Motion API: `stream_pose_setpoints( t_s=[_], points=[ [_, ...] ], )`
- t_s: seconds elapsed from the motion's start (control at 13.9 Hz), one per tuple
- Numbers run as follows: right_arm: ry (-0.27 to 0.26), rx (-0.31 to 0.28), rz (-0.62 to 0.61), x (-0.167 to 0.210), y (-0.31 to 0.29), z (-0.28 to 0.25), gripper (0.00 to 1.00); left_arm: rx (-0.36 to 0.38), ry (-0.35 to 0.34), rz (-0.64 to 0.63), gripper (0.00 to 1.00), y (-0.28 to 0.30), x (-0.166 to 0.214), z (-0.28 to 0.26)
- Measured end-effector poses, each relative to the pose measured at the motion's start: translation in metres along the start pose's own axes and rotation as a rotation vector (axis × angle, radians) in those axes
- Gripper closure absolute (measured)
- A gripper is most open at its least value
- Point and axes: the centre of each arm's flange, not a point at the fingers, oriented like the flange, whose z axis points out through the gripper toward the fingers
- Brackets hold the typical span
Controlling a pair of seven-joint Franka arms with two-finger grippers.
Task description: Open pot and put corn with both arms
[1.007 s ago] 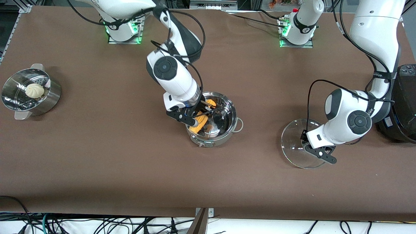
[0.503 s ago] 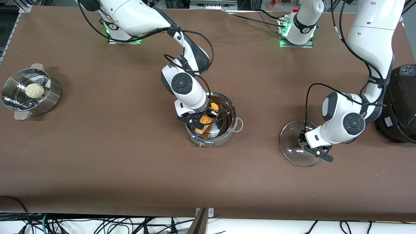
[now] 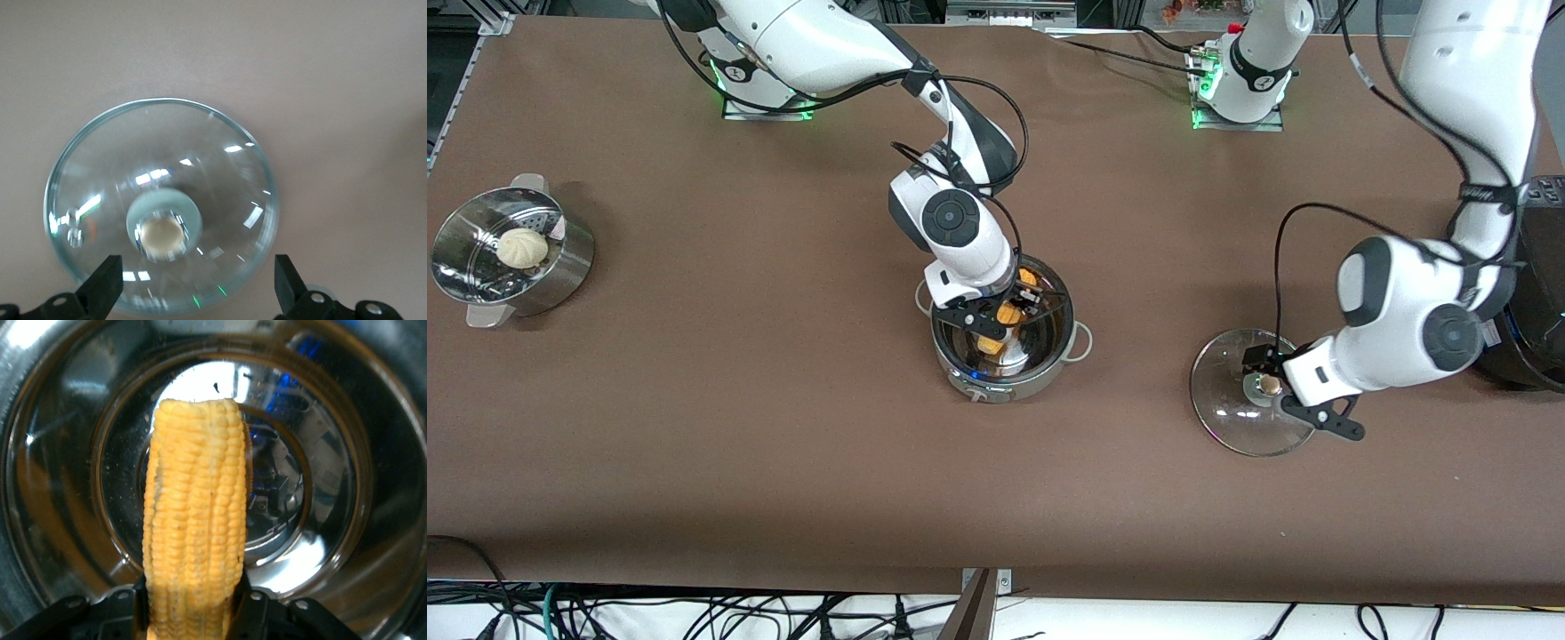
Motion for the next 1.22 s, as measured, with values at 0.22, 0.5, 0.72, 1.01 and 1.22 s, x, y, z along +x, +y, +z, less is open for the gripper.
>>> stream_pose_setpoints(
  t_s=[0.22,0.5,0.72,1.01,1.22],
  points=[
    [0.032,0.004,-0.009,0.007,-0.002,-0.018,0.13,0.01,0.009,-0.144,0.0,0.024,-0.023,-0.092],
    [0.08,-0.027,0.007,0.033,0.01,-0.103,0.0,0.047,0.036,-0.265,0.0,0.061,-0.072,-0.192],
    [0.097,-0.103,-0.036,0.062,0.045,-0.178,0.0,0.069,0.027,-0.301,0.0,0.06,-0.111,-0.238],
    [0.079,-0.212,-0.162,0.111,0.123,-0.275,0.0,0.072,-0.011,-0.348,0.0,0.048,-0.149,-0.267],
    [0.019,-0.271,-0.238,0.14,0.195,-0.338,0.0,0.066,-0.073,-0.35,0.0,0.051,-0.154,-0.259]
  ],
)
